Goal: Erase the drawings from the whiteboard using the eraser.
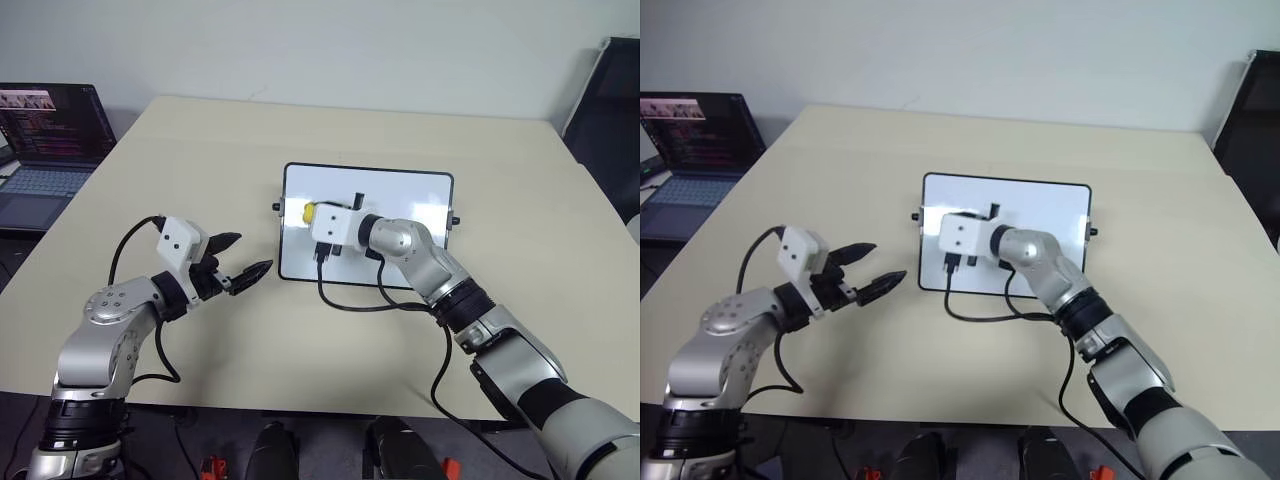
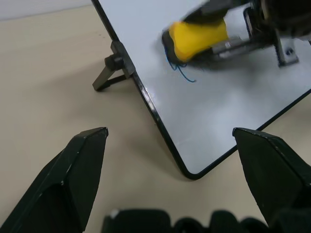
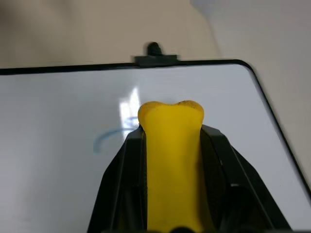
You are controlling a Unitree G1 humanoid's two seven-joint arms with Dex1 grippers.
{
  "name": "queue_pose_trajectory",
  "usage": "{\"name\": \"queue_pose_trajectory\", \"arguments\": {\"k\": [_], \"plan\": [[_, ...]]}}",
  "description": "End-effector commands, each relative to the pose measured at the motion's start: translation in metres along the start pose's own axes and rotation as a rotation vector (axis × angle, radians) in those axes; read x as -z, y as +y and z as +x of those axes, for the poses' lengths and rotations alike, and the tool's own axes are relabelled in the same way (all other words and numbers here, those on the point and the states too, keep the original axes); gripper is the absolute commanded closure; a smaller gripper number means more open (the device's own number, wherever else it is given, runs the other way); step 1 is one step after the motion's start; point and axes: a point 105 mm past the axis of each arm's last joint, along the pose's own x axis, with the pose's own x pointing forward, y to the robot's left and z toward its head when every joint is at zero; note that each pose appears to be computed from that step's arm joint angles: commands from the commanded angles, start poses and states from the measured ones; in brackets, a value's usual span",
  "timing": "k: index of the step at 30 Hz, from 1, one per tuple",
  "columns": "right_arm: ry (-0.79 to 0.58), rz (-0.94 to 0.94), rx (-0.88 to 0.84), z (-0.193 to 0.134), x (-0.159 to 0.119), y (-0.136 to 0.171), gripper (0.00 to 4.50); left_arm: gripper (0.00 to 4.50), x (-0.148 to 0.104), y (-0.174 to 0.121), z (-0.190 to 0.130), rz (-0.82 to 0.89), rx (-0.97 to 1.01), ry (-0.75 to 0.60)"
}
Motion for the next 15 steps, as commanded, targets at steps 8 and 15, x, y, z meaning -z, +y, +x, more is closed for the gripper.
{"name": "queue_pose_trajectory", "arguments": {"k": [8, 15], "plan": [[0.066, 0.023, 0.101, -0.002, 0.012, -0.024, 3.38, 0.0, -0.012, 0.004, 0.0, 0.05, 0.004, -0.036], [0.086, 0.106, -0.045, 0.003, 0.016, -0.005, 3.38, 0.0, -0.013, 0.002, 0.001, 0.052, 0.014, -0.039]]}}
